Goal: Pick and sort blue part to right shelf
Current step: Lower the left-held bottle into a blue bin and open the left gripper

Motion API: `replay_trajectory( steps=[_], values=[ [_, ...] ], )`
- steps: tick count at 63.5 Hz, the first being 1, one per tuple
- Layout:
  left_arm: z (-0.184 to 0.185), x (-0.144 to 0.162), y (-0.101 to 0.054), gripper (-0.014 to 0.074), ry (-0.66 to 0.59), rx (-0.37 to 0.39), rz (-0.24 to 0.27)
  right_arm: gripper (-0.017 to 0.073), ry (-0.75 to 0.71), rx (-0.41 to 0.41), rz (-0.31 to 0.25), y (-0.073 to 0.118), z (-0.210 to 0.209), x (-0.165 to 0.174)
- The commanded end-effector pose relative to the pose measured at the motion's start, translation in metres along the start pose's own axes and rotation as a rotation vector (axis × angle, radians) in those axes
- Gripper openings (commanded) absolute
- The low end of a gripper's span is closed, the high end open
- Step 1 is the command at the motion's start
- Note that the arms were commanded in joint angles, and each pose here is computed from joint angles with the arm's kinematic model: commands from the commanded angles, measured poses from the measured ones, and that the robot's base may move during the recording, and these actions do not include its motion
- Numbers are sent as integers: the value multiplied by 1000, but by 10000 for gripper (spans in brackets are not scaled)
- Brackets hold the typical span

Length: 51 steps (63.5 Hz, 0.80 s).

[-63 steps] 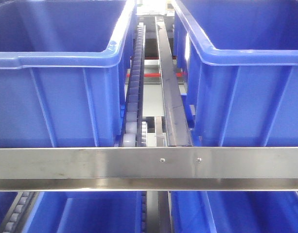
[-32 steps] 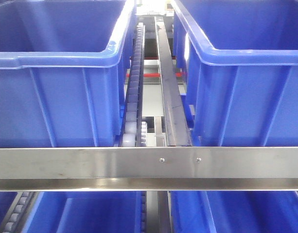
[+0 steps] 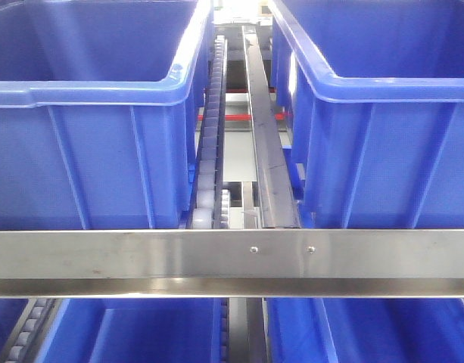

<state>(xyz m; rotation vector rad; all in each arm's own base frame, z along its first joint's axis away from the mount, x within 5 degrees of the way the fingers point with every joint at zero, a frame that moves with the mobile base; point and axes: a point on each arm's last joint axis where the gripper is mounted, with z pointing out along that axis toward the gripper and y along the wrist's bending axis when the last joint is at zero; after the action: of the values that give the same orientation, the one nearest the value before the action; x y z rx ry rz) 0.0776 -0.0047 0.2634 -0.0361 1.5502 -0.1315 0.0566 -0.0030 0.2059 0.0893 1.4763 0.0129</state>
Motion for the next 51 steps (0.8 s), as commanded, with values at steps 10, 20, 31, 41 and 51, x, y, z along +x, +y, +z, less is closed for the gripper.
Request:
replay_trajectory(
  steps=[10, 20, 31, 41, 51],
  values=[
    [0, -16, 1, 134, -93, -16, -8, 55, -142, -6, -11, 1, -3, -17],
    [0, -16, 1, 134, -93, -16, -8, 55, -142, -6, -11, 1, -3, -17],
    [0, -16, 1, 134, -93, -16, -8, 55, -142, -6, -11, 1, -3, -17],
    [0, -16, 1, 134, -93, -16, -8, 55, -142, -6, -11, 1, -3, -17],
    [1, -4, 2, 134, -62, -21, -8, 55, -142, -6, -11, 1, -3, -17]
  ],
)
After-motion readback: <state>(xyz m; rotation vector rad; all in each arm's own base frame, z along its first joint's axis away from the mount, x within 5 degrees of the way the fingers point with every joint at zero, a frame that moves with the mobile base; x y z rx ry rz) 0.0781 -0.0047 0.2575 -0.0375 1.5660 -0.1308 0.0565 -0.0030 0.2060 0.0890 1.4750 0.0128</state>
